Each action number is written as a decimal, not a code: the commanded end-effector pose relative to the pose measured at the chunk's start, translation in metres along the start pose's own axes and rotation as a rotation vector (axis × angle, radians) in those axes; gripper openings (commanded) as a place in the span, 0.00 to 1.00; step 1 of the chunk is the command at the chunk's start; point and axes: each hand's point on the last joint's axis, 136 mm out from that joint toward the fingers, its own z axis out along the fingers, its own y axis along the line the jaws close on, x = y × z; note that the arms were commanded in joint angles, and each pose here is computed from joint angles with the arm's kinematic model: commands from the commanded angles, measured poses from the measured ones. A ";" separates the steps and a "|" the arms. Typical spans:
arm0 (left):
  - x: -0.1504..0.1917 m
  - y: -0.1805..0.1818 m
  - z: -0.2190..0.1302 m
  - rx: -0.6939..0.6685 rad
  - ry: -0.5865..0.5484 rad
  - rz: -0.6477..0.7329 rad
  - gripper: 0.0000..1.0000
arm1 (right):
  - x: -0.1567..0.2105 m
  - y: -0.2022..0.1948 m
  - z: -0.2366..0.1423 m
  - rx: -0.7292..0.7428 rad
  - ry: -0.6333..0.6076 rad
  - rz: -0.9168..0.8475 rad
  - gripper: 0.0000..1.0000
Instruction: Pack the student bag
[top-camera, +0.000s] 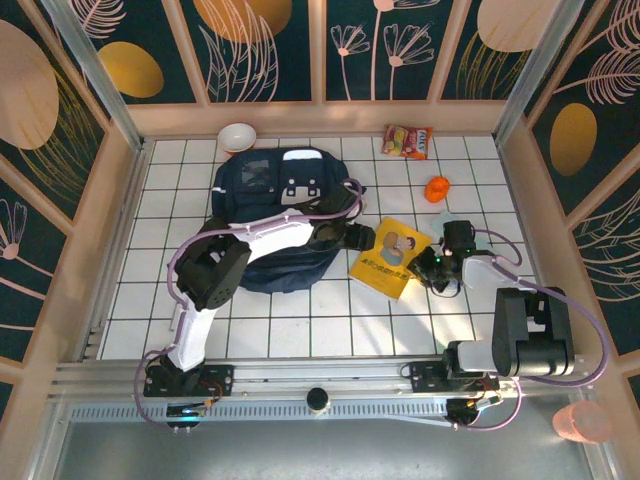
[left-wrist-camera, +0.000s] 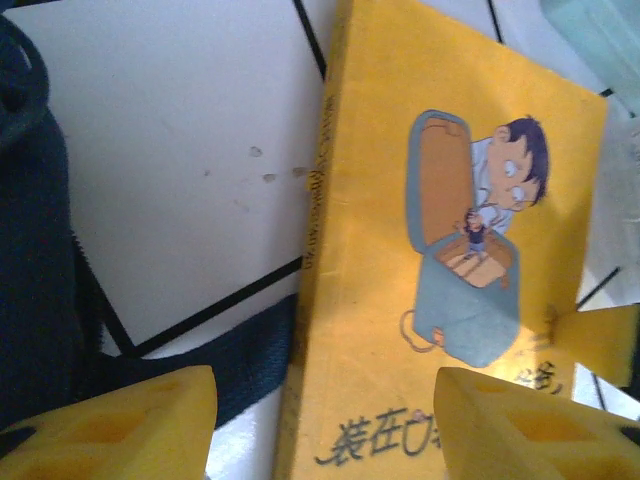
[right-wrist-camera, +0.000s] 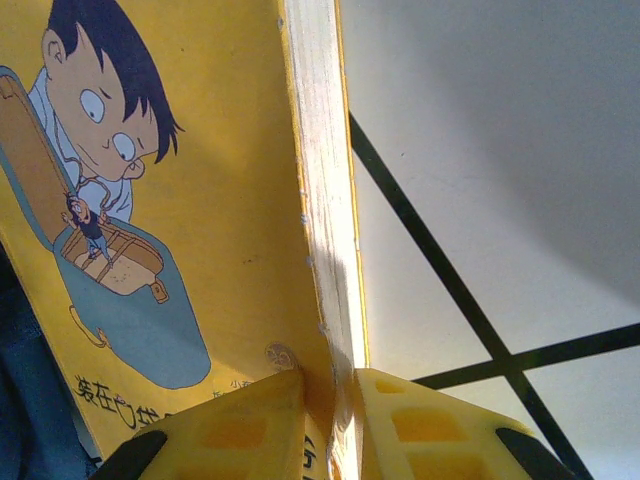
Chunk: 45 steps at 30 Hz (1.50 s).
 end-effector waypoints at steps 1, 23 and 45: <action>0.025 0.013 0.023 -0.029 0.096 0.027 0.58 | 0.010 -0.013 0.004 0.062 0.038 0.010 0.19; 0.034 -0.104 -0.018 0.437 0.177 0.018 0.51 | 0.012 0.001 0.002 -0.012 0.039 0.010 0.18; -0.007 -0.103 -0.026 0.331 0.009 0.102 0.53 | -0.001 0.028 -0.017 -0.126 -0.059 -0.026 0.27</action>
